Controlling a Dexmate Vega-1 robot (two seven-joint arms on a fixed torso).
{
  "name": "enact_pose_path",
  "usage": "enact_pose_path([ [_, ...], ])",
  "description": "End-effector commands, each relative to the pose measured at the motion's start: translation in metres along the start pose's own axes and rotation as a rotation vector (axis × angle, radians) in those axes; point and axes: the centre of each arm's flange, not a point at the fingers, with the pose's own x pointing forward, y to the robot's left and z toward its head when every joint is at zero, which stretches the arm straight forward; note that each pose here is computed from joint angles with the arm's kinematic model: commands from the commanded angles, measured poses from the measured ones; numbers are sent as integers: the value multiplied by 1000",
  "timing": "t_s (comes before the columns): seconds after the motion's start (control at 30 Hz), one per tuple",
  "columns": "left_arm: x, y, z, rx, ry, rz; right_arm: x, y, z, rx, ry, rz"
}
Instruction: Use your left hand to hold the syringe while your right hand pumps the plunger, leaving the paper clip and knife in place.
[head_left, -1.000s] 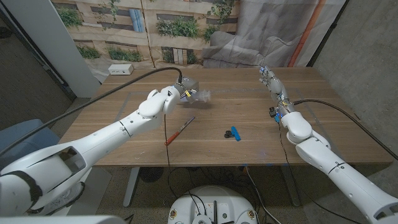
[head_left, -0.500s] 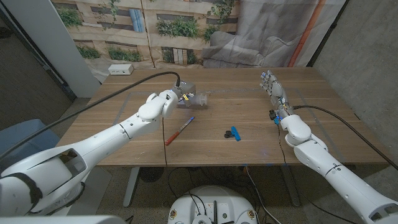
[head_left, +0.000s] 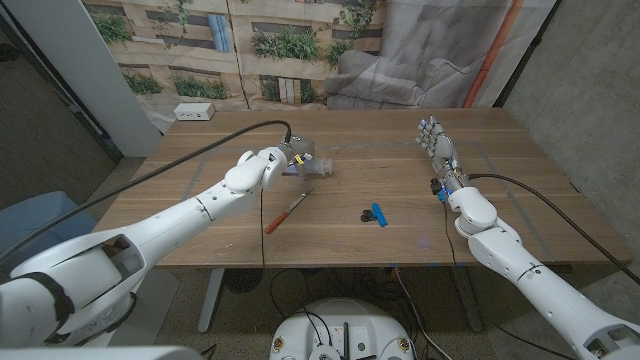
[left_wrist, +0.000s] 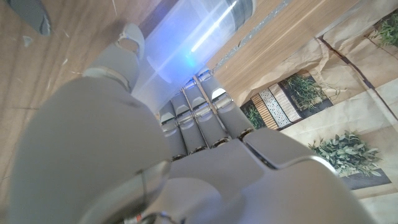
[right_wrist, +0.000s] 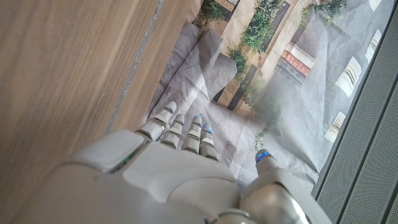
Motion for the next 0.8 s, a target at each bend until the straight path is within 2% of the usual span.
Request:
enact_pose_path([
  [0.03,8,-7,1,-9,-8,-48,2,2,-13,79,37,-14],
  [0.37,8,-6,1,-26,1,-68,3,0,-22,115,35,-35],
  [0.8,-5,4,-2,-17,31,-66,0,1,-24,105,41,-40],
])
